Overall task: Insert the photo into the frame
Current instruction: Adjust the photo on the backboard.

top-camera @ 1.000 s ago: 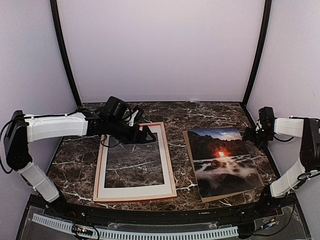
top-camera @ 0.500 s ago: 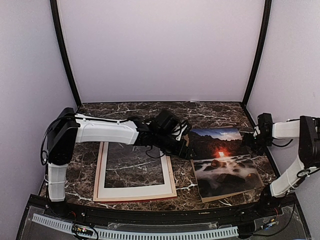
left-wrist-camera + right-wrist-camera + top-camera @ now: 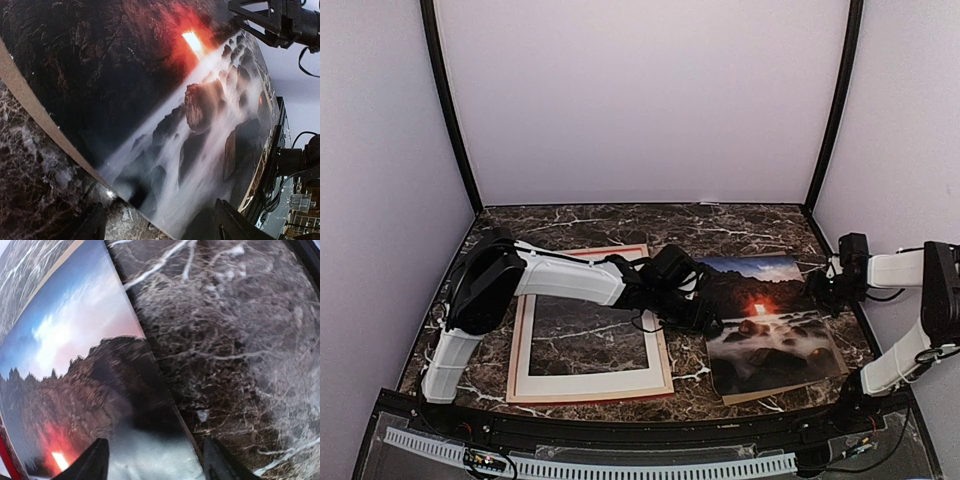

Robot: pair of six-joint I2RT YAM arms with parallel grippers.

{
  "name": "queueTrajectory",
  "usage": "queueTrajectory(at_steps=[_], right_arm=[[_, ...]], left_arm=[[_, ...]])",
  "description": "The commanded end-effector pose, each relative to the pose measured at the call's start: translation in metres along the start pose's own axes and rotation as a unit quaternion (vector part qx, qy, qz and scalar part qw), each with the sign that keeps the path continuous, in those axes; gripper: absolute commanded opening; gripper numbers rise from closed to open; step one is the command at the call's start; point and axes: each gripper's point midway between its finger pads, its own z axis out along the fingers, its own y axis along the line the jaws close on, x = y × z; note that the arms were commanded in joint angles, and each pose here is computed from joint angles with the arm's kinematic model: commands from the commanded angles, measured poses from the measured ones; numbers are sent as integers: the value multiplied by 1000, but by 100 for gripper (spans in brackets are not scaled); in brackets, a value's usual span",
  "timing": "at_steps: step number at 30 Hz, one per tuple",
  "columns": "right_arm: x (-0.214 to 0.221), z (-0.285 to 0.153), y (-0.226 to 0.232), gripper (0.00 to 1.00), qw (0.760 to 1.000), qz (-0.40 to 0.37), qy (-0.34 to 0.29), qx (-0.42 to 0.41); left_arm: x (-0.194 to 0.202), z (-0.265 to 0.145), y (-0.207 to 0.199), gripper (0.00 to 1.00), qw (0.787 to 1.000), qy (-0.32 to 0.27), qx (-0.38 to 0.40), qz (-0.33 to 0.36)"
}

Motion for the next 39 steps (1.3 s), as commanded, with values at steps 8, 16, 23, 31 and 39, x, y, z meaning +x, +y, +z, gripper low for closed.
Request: queueTrajectory(at_steps=[8,16,23,31,39], right_arm=[[19,-10,17,41,998,6,22,-56],[22,-18,24,34,997,6,20,-77],[33,-15,29,35,996,11,28,-83],[57,-6,51,44,994,-6,51,-92],[56,-4,44,61,997,-30,48,-53]], left_arm=[[-9,7,8,69,999,-16,-21,-36],[-9,6,14,65,998,-23,-11,-65],[-22,-6,7,59,992,-55,58,-93],[-31,-25,38,59,990,-76,11,-121],[-30,-44,61,65,988,-89,-72,-100]])
